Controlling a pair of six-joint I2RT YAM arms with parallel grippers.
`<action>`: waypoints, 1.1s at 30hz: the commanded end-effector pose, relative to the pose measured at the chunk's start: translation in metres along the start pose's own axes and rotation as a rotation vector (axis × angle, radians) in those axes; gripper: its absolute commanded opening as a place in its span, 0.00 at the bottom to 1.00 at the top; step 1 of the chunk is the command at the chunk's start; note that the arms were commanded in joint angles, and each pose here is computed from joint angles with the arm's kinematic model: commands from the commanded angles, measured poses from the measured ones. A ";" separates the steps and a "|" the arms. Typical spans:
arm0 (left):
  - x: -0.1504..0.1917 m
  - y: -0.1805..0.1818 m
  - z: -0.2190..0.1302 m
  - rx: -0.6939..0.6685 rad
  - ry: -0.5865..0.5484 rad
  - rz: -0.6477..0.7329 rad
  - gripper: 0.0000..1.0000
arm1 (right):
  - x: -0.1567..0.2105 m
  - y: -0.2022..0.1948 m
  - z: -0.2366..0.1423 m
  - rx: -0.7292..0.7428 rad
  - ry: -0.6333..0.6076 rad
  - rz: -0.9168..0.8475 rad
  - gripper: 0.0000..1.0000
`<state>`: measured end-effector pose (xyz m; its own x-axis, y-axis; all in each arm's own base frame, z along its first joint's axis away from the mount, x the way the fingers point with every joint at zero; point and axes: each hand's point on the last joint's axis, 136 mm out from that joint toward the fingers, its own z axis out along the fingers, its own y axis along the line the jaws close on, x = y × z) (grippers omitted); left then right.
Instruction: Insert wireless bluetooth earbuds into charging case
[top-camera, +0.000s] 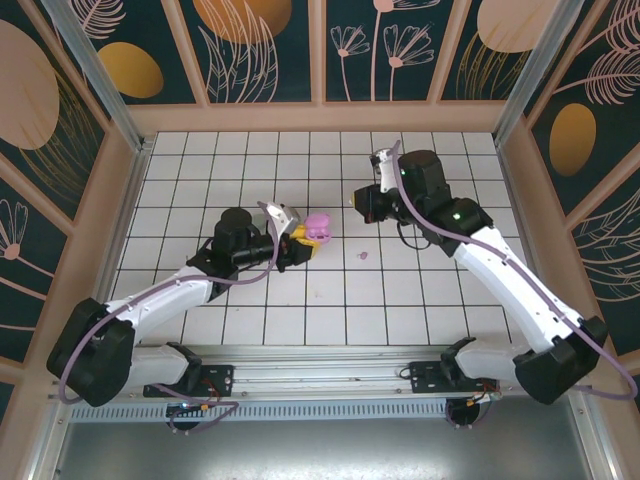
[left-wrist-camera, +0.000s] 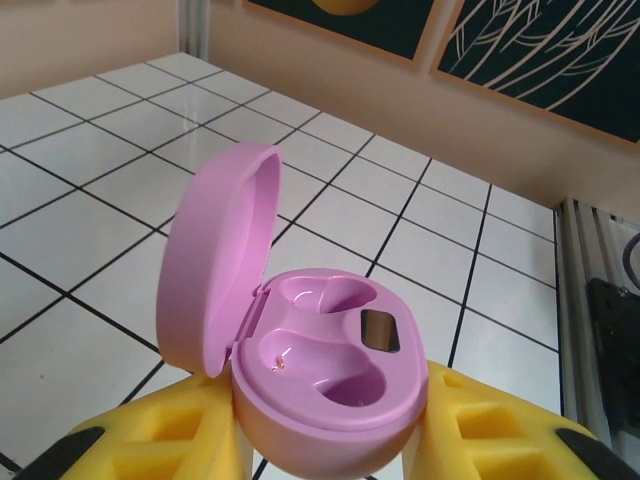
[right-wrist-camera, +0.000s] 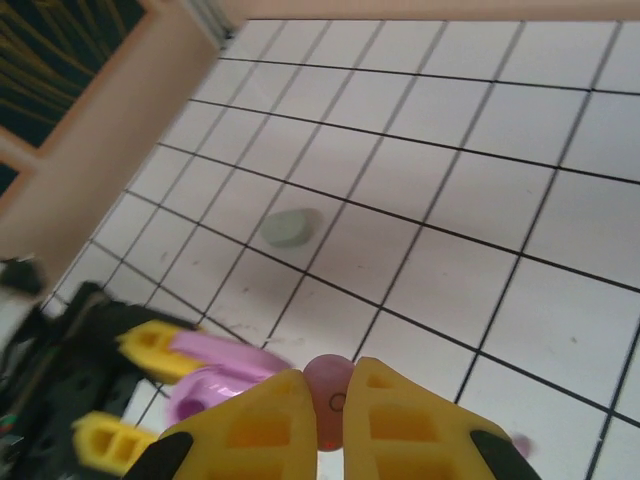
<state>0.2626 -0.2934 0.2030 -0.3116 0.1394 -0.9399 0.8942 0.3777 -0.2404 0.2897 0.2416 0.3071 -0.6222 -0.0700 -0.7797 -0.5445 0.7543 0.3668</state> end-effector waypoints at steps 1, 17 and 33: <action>-0.029 -0.010 0.003 0.062 -0.078 0.077 0.34 | 0.010 0.016 0.000 -0.060 0.014 -0.074 0.09; -0.032 -0.005 -0.001 0.016 -0.155 0.117 0.33 | 0.032 0.062 0.039 -0.214 0.106 -0.053 0.08; -0.036 0.007 -0.005 -0.068 -0.182 0.146 0.34 | 0.044 0.056 0.061 -0.152 0.145 -0.019 0.07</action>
<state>0.2800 -0.2931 0.2237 -0.1745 0.0553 -0.9831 0.8958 0.4234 -0.1352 0.2610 0.3159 0.2613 -0.6808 -0.2023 -0.7040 -0.6384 0.6349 0.4351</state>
